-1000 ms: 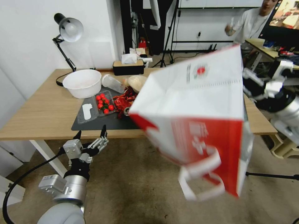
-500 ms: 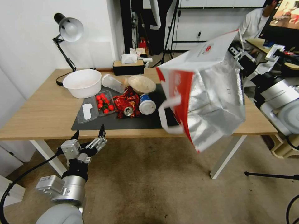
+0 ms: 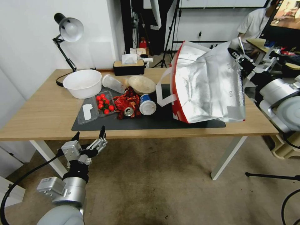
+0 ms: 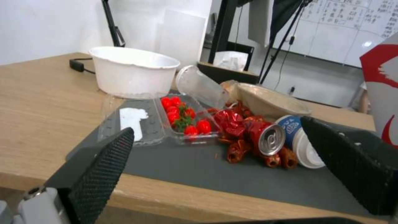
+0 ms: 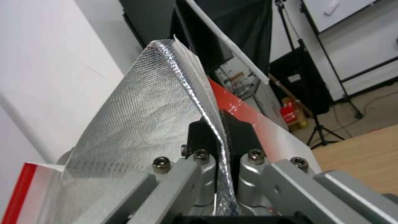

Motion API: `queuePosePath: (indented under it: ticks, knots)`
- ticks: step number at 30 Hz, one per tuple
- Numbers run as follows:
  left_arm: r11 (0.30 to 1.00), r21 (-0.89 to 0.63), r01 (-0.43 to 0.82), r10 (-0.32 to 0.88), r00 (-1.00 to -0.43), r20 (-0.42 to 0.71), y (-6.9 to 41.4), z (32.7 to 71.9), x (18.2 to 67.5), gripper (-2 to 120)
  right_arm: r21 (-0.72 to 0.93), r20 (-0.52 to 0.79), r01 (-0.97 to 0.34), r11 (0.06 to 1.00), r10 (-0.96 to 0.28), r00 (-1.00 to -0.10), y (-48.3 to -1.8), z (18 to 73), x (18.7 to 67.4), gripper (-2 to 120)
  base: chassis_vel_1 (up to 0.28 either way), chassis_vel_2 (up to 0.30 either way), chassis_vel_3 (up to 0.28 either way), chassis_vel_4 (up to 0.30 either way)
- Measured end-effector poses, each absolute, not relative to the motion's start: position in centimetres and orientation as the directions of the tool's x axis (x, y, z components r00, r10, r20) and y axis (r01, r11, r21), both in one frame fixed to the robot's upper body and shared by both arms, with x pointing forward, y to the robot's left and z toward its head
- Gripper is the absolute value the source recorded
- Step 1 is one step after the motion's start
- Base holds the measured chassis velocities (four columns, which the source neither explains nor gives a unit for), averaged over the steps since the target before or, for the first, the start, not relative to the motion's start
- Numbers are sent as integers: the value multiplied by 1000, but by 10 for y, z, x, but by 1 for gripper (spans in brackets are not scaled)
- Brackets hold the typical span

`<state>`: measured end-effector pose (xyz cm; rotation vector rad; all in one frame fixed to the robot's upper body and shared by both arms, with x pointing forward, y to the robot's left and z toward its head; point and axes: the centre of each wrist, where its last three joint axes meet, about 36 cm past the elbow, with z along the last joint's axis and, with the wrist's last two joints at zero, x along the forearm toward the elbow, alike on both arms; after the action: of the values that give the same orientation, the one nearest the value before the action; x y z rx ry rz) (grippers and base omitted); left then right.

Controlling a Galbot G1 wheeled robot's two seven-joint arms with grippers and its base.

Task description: Pick up the food delivery bag from the floor and place it on the table.

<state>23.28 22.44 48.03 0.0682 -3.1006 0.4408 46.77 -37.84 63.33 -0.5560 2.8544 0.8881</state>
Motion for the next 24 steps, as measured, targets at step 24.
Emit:
queuePosePath:
  ticks: [24]
  knots:
    - [959, -279, -48, -49, -999, 5, 224, 479, 229, 100, 546, -99, -214, 810, -191, -977, -380, 637, 489, 0, 0, 0, 0, 0]
